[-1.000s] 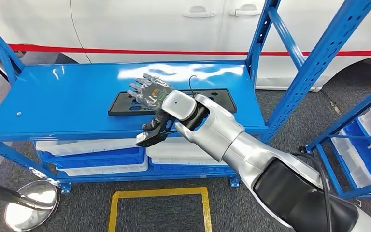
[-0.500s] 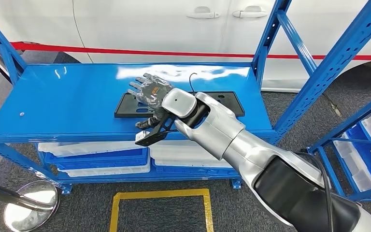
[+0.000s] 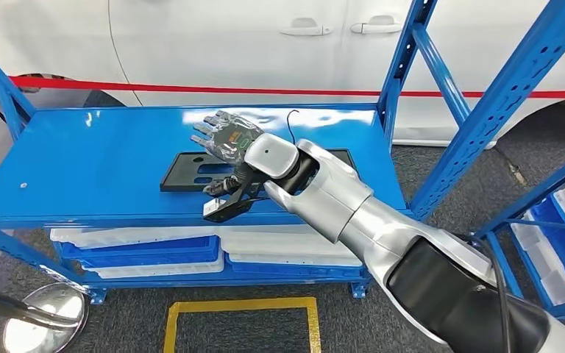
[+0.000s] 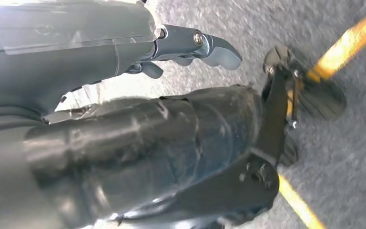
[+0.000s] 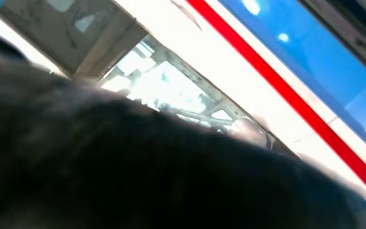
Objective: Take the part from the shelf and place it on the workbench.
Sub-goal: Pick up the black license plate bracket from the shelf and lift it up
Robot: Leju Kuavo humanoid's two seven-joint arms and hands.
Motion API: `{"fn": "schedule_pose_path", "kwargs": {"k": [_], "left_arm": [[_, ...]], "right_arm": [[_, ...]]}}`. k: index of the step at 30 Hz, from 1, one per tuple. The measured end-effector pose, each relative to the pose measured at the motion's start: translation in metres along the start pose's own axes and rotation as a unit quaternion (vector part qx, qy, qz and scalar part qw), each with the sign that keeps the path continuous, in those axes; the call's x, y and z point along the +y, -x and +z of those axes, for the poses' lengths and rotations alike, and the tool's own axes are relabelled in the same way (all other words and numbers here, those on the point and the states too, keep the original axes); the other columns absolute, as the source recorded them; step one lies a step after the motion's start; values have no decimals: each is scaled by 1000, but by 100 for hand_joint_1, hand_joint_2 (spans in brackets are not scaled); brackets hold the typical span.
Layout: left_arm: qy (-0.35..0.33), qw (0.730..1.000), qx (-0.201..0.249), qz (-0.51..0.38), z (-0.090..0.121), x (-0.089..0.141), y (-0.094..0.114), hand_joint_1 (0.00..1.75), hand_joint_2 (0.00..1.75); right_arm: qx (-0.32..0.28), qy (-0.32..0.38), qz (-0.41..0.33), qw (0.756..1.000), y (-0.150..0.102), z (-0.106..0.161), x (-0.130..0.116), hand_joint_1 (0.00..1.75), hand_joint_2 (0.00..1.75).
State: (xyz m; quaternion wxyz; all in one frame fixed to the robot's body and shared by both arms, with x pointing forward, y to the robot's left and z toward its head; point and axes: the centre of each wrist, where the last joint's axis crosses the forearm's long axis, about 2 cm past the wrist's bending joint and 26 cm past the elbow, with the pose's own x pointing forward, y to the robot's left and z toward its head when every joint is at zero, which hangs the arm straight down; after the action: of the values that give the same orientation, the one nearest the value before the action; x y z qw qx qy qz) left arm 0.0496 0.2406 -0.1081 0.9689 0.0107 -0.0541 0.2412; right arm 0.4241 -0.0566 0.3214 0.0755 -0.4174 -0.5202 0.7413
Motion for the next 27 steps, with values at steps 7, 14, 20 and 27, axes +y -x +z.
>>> {"fn": "schedule_pose_path", "kwargs": {"k": [7,14,20,27], "left_arm": [[1,1000,-3,-4,0,-1,-2,0,0],[7,1000,3,-2,0,4,2,0,0],[12,1000,2,2,-1,4,0,0,0],[13,1000,-4,4,-1,3,0,0,0]], "right_arm": [[-3,1,0,1000,-1,-1,-2,0,0],[-10,-7,-10,1000,-4,-1,0,0,0],[-17,-14,-14,1000,-4,-2,-1,0,0],[-18,-16,-23,999,-3,-2,-3,0,44]]}}
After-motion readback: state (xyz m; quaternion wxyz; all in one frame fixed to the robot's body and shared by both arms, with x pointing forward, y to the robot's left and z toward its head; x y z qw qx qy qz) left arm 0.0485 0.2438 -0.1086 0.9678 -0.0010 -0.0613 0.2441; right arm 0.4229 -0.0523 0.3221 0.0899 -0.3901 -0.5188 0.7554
